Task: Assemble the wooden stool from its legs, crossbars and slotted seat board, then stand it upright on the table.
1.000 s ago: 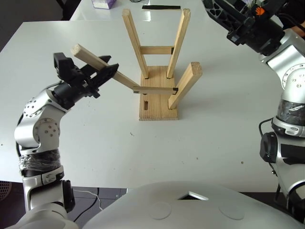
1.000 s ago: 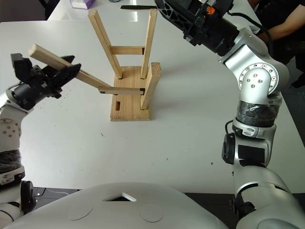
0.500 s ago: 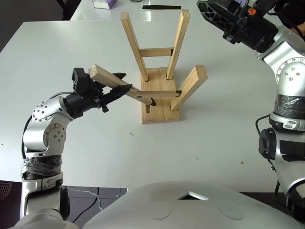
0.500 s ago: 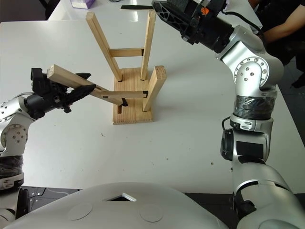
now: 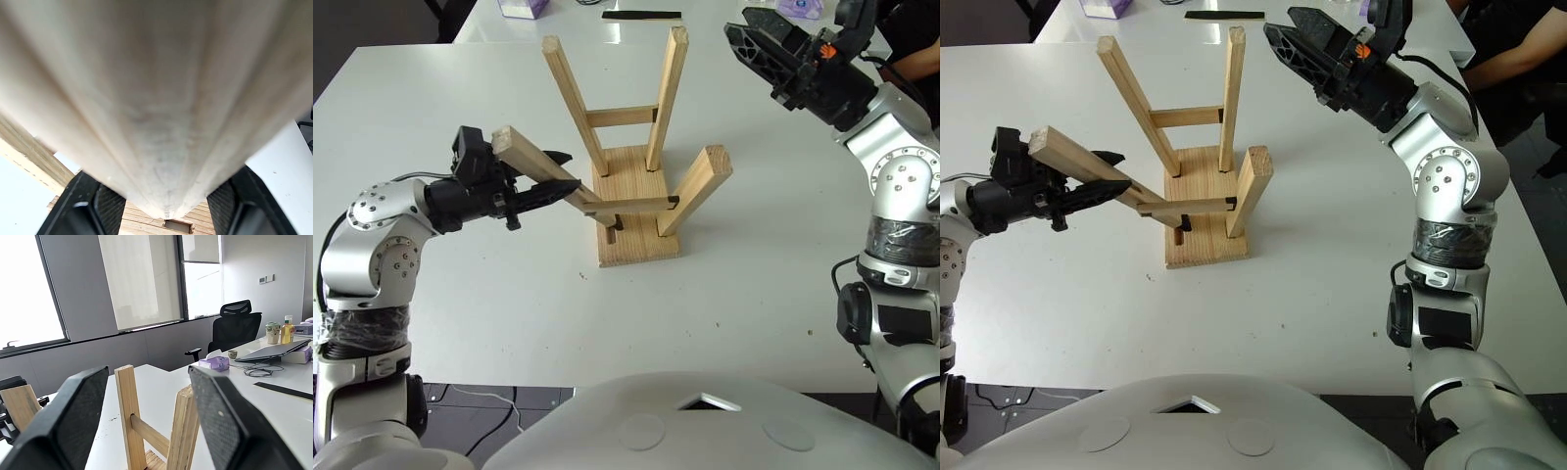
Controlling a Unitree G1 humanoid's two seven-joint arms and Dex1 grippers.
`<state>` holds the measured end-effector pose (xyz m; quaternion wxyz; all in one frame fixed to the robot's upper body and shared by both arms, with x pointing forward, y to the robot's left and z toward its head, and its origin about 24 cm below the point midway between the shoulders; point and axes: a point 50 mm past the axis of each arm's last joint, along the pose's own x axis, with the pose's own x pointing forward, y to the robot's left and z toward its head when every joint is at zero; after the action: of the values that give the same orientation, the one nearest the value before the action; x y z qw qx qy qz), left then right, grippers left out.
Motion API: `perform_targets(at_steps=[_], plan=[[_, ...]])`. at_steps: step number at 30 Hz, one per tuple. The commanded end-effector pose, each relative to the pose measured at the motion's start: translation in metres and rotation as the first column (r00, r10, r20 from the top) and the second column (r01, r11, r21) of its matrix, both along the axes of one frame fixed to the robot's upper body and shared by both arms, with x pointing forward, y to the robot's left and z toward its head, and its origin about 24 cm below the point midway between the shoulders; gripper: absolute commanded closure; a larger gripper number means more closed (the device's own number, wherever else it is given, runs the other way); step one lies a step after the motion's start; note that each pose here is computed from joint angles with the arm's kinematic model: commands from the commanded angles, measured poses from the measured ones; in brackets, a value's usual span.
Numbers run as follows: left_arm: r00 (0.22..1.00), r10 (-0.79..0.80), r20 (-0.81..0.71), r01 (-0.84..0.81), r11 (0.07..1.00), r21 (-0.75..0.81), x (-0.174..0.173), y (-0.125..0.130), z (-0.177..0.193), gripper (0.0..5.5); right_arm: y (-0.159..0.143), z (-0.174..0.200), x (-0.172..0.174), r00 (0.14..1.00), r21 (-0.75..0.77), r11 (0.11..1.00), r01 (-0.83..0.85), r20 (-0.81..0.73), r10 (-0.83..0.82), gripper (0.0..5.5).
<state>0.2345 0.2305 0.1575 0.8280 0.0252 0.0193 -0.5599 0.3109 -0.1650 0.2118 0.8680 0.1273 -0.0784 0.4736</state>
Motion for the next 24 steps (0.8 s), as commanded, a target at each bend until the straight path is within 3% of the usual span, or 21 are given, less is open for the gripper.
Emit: perform_targets(at_steps=[1, 13, 24], plan=[[0.999, 0.032, 0.043, -0.031, 0.999, -0.033, -0.004, -0.001, 0.016, 3.45, -0.002, 0.002, 0.001, 1.000, -0.012, 1.000, 0.005, 0.009, -0.005, 2.51], [0.999, 0.029, -0.042, -0.028, 0.999, 0.030, -0.020, -0.002, -0.011, 3.45, 0.001, 0.003, 0.006, 1.000, -0.042, 0.999, -0.027, 0.007, 0.027, 2.51], [0.999, 0.046, -0.023, -0.046, 0.999, 0.024, -0.027, 0.005, -0.003, 3.45, 0.000, -0.002, 0.004, 1.000, -0.051, 0.998, -0.024, -0.004, 0.024, 2.51]])
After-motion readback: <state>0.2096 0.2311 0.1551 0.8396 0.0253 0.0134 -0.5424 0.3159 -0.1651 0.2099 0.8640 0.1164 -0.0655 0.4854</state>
